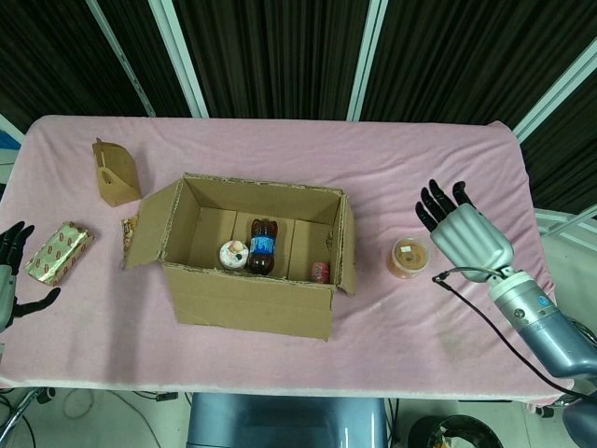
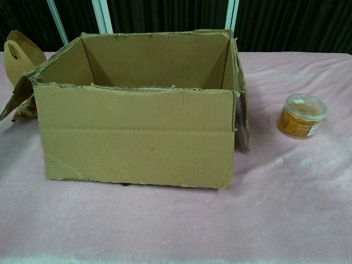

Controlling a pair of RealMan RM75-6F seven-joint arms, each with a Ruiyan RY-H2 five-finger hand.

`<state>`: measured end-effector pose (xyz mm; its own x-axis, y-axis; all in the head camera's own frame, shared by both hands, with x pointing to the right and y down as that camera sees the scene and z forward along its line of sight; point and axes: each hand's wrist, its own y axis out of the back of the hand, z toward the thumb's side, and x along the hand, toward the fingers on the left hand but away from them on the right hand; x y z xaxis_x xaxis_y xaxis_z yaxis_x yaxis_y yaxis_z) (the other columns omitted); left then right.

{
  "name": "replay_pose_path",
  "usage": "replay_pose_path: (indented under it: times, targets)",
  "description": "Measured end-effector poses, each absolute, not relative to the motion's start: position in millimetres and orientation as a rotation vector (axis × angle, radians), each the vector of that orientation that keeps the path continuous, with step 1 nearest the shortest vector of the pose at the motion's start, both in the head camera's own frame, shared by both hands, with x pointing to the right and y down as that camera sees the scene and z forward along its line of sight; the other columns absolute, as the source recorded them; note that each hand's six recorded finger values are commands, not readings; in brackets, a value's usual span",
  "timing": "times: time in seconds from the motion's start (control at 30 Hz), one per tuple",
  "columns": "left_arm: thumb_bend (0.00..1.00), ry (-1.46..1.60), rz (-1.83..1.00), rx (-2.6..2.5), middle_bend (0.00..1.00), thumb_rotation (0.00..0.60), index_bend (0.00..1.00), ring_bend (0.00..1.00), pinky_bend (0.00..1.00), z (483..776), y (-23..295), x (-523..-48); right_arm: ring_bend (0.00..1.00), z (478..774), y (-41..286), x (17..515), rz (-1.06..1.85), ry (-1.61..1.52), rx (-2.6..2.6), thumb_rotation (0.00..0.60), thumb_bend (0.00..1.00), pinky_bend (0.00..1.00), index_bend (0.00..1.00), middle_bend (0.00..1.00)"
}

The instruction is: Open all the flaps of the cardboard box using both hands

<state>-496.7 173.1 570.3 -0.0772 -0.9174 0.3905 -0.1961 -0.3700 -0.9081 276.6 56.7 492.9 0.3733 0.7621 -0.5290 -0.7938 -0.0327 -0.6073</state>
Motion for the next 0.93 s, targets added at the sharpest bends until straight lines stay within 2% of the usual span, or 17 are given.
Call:
replay_pose_path:
  times: [0.17,0.3,0.53,0.73,0.93]
  targets:
    - [0.17,1.195,-1.505,-1.569,0.00,0.600,0.00,0.00,0.00,570.3,174.0,-496.0,0.05,496.5,64.7,291.4,1.299,-0.159,-1.073,0.600,0.31,0.23,0.00,0.07]
    - [0.17,1.171,-1.509,-1.547,0.00,0.600,0.00,0.00,0.00,569.2,175.0,-495.6,0.00,501.8,79.5,307.1,1.344,-0.390,-1.170,0.600,0.30,0.23,0.00,0.00]
    - [0.16,1.136,-1.512,-1.509,0.00,0.600,0.00,0.00,0.00,566.9,176.9,-494.6,0.00,519.3,129.0,345.3,1.375,-0.791,-1.349,0.600,0.30,0.23,0.00,0.00]
    - [0.16,1.123,-1.507,-1.481,0.00,0.600,0.00,0.00,0.00,565.0,177.1,-495.8,0.00,537.4,170.4,379.3,1.403,-0.909,-1.390,0.600,0.29,0.23,0.00,0.00]
    - [0.16,1.117,-1.508,-1.478,0.00,0.600,0.00,0.00,0.00,565.8,178.0,-495.0,0.00,551.2,196.9,399.5,1.413,-0.932,-1.404,0.600,0.29,0.23,0.00,0.00]
